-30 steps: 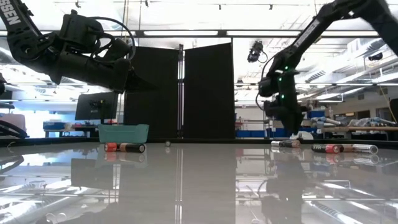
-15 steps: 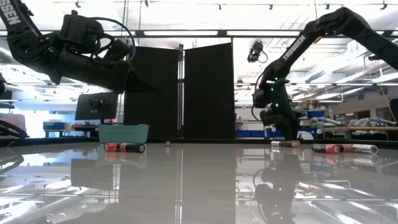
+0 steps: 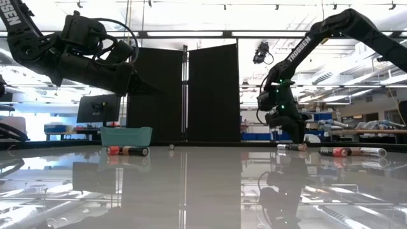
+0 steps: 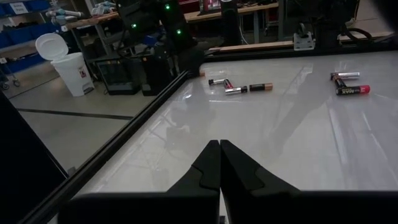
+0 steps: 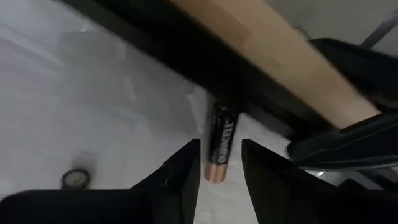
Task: Sort batteries
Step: Put the top right gold battery into the orange bin
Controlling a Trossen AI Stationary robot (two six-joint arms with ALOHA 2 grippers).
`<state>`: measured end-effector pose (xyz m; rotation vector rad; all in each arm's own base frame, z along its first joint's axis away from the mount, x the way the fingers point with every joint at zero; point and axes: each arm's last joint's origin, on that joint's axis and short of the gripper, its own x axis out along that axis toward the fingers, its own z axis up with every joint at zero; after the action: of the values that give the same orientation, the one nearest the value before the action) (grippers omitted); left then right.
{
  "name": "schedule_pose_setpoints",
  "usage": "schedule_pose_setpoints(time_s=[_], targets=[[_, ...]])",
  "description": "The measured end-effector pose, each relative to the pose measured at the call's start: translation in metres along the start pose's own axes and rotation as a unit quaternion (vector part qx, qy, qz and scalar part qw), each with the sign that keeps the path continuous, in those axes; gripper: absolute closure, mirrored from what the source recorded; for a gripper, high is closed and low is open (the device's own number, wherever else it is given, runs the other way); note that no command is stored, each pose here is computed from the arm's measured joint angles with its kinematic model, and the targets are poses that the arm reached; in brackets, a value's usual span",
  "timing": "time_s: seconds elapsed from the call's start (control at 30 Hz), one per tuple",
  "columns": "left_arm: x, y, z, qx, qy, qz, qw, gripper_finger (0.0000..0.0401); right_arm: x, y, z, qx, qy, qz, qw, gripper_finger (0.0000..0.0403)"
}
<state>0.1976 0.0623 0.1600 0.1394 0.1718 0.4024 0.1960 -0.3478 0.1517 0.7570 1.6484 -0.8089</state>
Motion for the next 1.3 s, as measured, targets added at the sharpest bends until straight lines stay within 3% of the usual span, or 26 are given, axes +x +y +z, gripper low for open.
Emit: schedule_pose_setpoints(time_s=[0.67, 0.9, 1.03, 1.3], targets=[[0.000, 0.000, 0.000, 0.000, 0.000, 0.000, 1.000, 0.0393, 0.009, 0.003, -0.006, 0.001, 0.022, 0.023, 1.000, 0.0302], [0.000, 0.000, 0.000, 0.000, 0.000, 0.000, 1.000, 0.0393, 0.011, 0.002, -0.007, -0.003, 0.027, 0.010, 1.000, 0.0317], [0.000, 0.000, 0.000, 0.000, 0.000, 0.000, 1.000, 0.0393, 0.011, 0.001, -0.008, -0.017, 0.031, 0.002, 0.999, 0.0346], [0.000, 0.000, 0.000, 0.000, 0.000, 0.000, 1.000, 0.0393, 0.008, 0.002, -0.009, -0.037, 0.046, -0.008, 0.998, 0.0348]])
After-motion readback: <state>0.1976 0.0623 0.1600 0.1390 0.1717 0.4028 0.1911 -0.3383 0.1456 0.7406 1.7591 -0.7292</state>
